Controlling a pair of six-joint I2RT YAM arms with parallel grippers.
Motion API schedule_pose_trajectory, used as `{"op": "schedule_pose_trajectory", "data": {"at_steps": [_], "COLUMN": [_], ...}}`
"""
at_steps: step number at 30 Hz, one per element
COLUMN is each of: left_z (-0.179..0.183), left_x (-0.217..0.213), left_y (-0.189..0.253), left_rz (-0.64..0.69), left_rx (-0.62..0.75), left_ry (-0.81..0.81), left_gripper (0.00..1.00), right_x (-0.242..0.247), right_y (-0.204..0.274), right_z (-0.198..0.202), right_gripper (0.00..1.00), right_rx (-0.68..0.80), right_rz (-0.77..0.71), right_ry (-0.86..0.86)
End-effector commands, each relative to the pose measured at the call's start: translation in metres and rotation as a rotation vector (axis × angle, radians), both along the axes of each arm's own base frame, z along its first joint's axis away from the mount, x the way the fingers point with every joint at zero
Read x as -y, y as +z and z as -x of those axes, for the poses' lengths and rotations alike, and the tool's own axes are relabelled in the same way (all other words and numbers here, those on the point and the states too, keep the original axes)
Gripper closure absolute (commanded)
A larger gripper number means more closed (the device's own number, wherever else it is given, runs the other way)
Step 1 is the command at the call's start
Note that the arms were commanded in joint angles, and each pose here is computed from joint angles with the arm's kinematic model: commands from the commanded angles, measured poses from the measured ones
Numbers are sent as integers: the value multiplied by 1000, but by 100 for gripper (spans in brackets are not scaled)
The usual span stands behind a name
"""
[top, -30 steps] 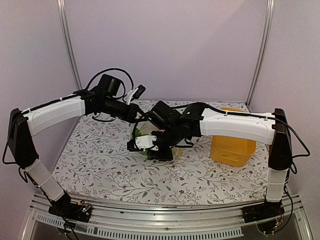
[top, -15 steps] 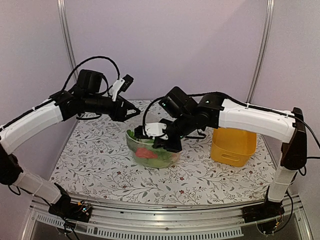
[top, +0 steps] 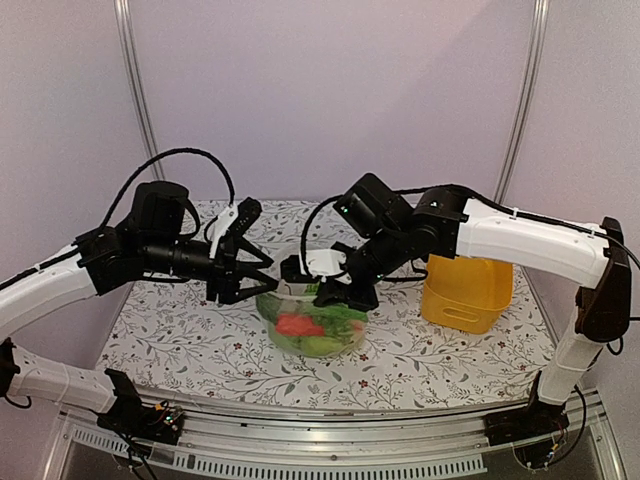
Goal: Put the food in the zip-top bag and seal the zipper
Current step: Set the zipper food storage bag at the center of the board, then pick up the zipper food storage bag at the center of the board.
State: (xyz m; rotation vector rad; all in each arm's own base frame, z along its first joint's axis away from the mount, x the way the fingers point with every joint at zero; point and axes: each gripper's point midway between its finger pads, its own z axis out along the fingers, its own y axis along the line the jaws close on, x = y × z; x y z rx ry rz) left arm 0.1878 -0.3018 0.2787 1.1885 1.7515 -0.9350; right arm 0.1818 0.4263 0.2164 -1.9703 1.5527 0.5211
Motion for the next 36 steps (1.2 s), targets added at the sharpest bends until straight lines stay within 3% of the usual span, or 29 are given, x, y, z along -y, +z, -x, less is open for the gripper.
{"op": "schedule_pose_trajectory", "data": {"at_steps": [1,13,22,29,36], "left_z": [25,21,58,89,88], "left_x": [10,32,34,40,51], "left_y": [-8,-41,-40,-56,-81], "left_rz": [28,-67,-69,-200,-343], "left_rx": [-24,157,109,123,120], "left_ry": [-137,-163,-204,-202,-179], "left_gripper": [41,47,55,50,50], "right_x": [0,6,8,7,7], "right_y": [7,3,-10,-11,-12], "right_z": [8,21,16,-11,-28], "right_gripper": [98,94,99,100,100], "right_rx": [-45,-89,-71,-35,-40], "right_rz": [-30,-26,1,-11,-16], "right_ry": [20,63,42,-35,-81]}}
